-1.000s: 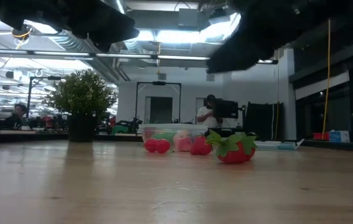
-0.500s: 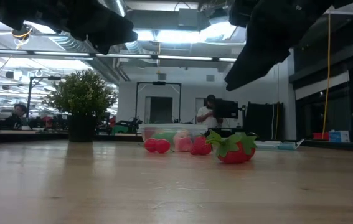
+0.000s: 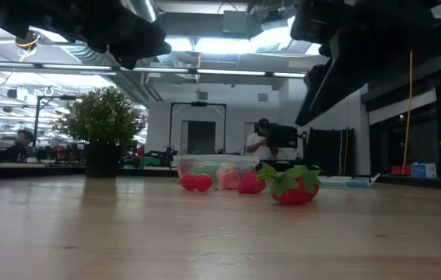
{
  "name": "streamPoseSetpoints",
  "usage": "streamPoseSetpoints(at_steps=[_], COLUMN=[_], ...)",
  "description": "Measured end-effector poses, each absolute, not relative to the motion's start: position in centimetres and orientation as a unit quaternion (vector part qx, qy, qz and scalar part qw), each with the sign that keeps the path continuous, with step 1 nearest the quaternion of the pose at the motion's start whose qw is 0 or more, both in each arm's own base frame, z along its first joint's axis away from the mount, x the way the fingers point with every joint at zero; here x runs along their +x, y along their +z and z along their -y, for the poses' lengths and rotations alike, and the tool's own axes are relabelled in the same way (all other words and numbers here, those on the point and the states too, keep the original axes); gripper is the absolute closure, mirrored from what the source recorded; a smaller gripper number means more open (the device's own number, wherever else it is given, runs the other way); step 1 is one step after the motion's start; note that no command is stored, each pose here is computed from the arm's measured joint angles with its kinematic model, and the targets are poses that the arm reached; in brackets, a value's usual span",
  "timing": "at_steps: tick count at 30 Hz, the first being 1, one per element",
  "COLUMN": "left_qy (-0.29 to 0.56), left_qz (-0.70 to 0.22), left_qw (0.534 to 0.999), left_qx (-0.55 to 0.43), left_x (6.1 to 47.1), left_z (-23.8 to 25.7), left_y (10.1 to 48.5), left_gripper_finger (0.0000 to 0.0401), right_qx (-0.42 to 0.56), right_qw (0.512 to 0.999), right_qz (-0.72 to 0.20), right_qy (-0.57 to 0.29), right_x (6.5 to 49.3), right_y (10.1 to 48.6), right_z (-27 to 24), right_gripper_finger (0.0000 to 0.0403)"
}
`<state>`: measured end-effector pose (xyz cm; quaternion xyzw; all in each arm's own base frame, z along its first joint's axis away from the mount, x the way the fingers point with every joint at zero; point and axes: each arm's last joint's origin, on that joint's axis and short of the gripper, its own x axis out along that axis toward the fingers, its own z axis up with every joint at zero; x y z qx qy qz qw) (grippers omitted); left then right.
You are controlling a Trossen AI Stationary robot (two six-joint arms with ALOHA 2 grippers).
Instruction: Pick and placing Produce into tupperware
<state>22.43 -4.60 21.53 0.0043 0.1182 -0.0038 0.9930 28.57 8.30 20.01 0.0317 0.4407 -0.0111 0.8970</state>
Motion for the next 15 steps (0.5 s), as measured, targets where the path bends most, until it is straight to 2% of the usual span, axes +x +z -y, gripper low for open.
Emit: streamPoseSetpoints(at_steps=[5, 15], left_qy=[-0.003, -0.002], left_qz=[-0.120, -0.127], left_qw=[0.993, 0.992], left_qx=[0.006, 0.008], left_x=[22.4, 22.4], left_z=[4.6, 4.6], left_y=[21.5, 21.4], left_gripper_finger=[0.0250, 0.0250], right_qx=[0.015, -0.020], right_qw=[0.893, 0.866], right_qz=[-0.450, -0.499], right_qy=[-0.006, -0.002], right_x=[28.7, 29.8], right_y=[19.5, 15.7], right_z=[-8.3, -8.7], right_gripper_finger=[0.0071, 0.0071])
